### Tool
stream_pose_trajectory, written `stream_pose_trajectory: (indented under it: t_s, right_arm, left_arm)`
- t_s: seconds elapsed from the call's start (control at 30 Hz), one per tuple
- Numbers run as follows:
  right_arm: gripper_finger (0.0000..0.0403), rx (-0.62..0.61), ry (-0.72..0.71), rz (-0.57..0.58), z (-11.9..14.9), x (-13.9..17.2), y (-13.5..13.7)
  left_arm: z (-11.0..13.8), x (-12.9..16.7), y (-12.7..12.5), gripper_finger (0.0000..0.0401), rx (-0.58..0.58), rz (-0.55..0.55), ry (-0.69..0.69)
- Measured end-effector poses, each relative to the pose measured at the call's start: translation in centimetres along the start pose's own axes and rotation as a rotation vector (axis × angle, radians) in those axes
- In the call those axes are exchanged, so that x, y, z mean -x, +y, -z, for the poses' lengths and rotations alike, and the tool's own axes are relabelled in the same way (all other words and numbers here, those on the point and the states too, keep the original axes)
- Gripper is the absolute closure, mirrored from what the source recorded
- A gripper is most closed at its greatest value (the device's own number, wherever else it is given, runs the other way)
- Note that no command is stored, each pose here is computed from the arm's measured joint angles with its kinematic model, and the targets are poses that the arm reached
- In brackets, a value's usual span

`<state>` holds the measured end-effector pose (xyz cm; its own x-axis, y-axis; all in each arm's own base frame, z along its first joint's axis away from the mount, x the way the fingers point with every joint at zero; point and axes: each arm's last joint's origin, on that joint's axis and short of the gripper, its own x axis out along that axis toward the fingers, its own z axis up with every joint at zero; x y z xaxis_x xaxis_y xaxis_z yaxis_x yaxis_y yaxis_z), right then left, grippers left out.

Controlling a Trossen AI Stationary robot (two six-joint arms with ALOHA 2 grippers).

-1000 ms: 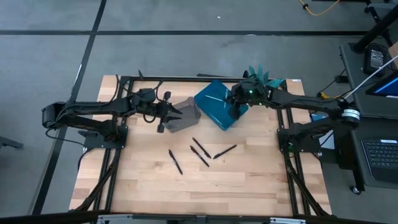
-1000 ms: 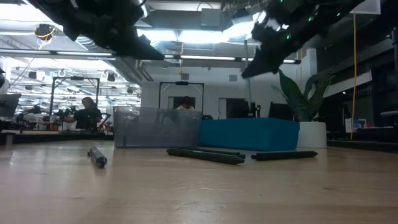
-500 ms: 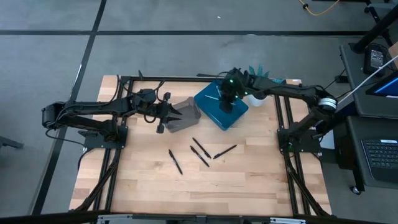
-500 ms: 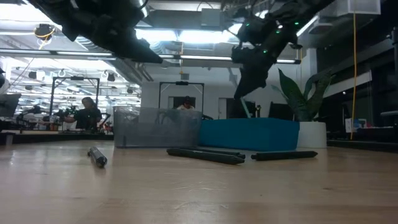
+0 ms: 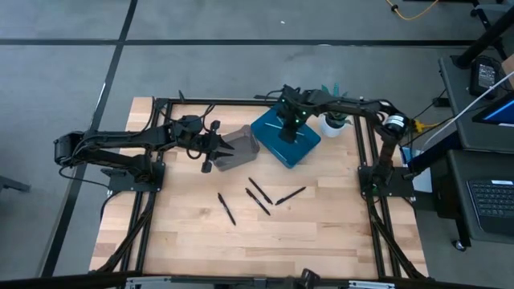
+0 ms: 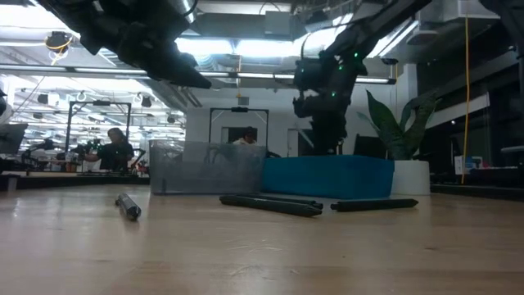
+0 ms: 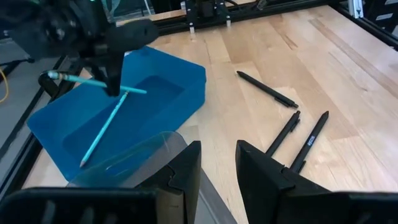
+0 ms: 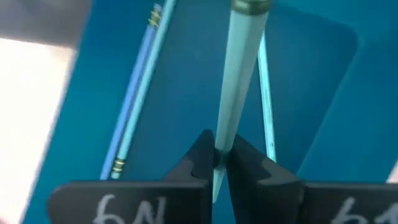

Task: Sort pens & pencils
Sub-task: Put the light blue pencil into the blue bin, then put the black pen into the black bin

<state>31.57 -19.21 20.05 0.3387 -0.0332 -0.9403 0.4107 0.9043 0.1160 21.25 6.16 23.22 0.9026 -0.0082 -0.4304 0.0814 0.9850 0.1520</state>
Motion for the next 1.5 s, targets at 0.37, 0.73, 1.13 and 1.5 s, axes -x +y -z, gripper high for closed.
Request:
stream_pose_trajectory:
  t_s: [0.37, 0.73, 1.13, 1.5]
  right_arm:
    - [0.0331, -0.044, 0.042, -0.055, 0.3, -1.4, -1.4]
    - [0.0261, -0.025, 0.010, -0.059, -0.1, -1.8, -1.4]
    - [0.0259, -0.007, -0.036, -0.072, -0.5, -1.7, -1.4]
    - [0.0258, 0.093, -0.187, -0.217, -0.9, 3.2, 1.1]
  left_arm:
    - [0.0, 0.0, 0.0, 0.0307, 0.000, 0.000, 0.000]
    - [0.0, 0.0, 0.0, 0.0307, 0.011, 0.000, 0.000]
    - [0.0, 0.0, 0.0, 0.0307, 0.047, 0.000, -0.001]
    - [-1.1, 0.4, 0.2, 0.0307, 0.039, -0.030, -0.103]
